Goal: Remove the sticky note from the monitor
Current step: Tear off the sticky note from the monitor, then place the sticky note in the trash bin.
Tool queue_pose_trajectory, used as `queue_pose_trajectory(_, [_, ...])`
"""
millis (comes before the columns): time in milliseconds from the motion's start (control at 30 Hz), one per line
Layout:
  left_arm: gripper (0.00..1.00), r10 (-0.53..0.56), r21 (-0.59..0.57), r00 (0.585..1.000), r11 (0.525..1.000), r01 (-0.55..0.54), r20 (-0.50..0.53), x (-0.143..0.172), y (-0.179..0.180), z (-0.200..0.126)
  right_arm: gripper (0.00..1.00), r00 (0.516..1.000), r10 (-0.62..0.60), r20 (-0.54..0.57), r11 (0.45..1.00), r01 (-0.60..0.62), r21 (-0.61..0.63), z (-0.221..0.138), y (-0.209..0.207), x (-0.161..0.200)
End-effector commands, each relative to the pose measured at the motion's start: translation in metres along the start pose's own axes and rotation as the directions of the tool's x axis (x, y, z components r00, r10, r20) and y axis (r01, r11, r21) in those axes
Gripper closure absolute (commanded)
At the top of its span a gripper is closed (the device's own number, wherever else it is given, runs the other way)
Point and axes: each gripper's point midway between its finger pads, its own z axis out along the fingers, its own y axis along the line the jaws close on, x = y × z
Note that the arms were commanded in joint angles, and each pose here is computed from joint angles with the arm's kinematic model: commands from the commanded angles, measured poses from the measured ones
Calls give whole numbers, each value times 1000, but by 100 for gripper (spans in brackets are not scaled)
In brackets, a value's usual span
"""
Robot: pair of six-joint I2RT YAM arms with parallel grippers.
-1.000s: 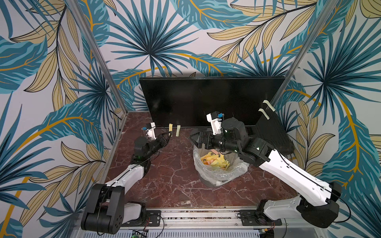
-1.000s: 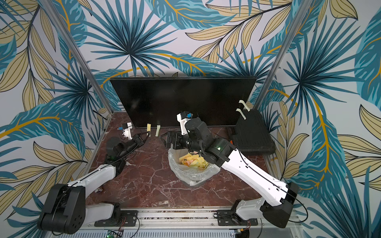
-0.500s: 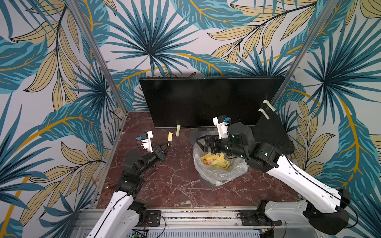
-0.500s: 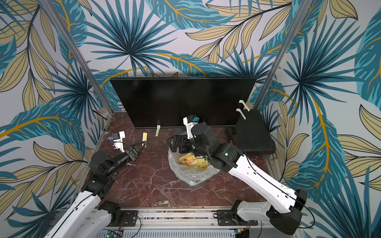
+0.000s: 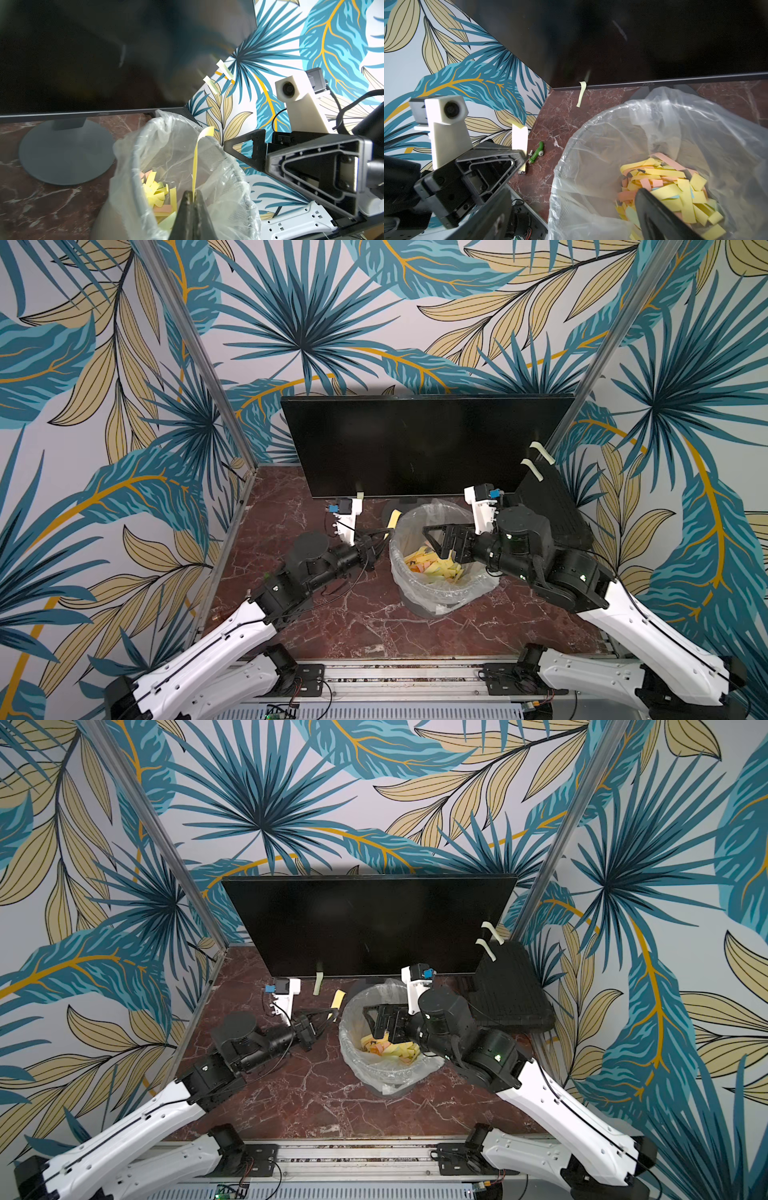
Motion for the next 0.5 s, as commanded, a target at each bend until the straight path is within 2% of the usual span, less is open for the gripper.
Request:
queue_pose_trajectory(0, [100,92,-26,996,995,-91,7,-5,-14,21,4,1000,7,-3,996,-7,85,-9,-24,10])
queue_pose_trajectory(200, [100,131,-12,990,991,-132,-60,10,-31,60,4,999,35,39,992,-39,123,-36,-42,13])
queue_pose_trajectory(333, [100,154,-71,983,984,-161,-104,17,-27,70,4,998,35,59,986,-44,158,-50,-54,13])
queue_pose_trajectory(467, [82,197,-98,969,972,-213,-151,23,-24,73,4,997,38,71,981,-51,188,-59,-63,14])
